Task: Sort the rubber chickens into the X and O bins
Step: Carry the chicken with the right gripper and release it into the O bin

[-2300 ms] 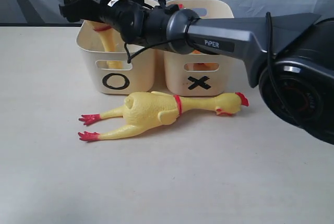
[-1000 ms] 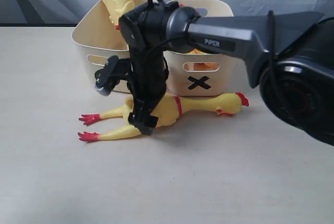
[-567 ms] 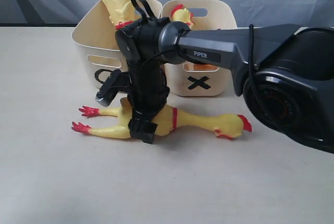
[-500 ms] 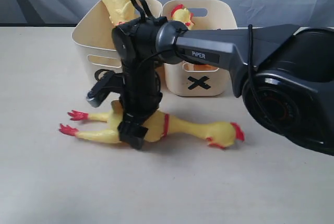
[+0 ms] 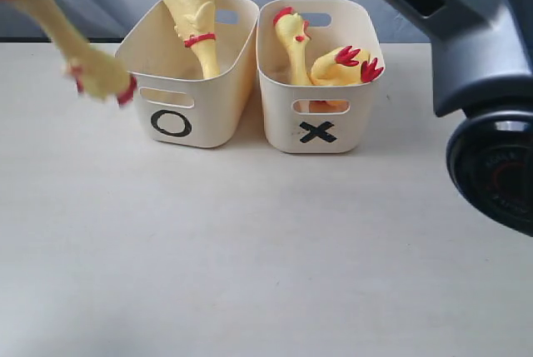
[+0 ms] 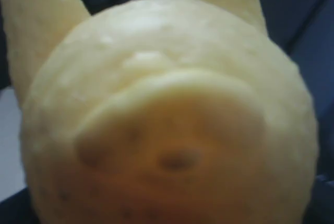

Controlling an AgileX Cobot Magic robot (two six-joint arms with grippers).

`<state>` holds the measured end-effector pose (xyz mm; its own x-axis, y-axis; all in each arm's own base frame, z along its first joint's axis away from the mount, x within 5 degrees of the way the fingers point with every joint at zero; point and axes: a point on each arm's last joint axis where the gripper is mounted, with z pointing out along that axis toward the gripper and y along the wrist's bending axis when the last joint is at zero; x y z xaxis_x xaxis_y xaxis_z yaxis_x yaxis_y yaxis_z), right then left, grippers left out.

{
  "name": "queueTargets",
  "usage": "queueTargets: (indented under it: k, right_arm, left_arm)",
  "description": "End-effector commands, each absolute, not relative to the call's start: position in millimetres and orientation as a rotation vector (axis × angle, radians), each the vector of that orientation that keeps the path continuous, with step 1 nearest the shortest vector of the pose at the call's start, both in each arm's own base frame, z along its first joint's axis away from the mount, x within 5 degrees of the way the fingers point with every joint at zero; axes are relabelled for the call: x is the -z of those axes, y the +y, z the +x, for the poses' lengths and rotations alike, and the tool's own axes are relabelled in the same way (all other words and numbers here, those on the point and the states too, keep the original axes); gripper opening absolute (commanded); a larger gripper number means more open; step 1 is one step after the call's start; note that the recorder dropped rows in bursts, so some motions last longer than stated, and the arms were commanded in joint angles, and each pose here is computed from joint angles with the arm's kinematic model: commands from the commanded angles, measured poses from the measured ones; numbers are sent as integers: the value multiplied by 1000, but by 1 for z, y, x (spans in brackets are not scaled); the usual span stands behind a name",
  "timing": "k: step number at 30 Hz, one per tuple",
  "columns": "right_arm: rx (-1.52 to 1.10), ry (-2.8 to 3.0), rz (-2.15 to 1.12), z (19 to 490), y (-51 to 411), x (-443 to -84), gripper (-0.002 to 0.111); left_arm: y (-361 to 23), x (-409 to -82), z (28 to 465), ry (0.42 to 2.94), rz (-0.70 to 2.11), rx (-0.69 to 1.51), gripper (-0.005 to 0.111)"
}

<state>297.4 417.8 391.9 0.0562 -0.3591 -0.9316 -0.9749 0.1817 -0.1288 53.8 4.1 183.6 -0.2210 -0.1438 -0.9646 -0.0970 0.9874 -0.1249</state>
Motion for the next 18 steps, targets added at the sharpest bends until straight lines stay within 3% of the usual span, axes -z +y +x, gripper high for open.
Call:
queueTargets:
  k: [1, 5, 11, 18]
  right_arm:
    - [-404, 1176, -1056, 329, 404, -432, -1]
    - [-292, 1105, -990, 346, 403, -426, -1]
    - [-153, 1133, -1097, 376, 413, -373, -1]
    - [-147, 1112, -1061, 376, 417, -370, -1]
  left_arm:
    - [4, -185, 54, 1790, -172, 54, 0]
    - [4, -185, 54, 1790, -172, 54, 0]
    - [4, -185, 54, 1790, -172, 54, 0]
    - [4, -185, 54, 1790, -172, 54, 0]
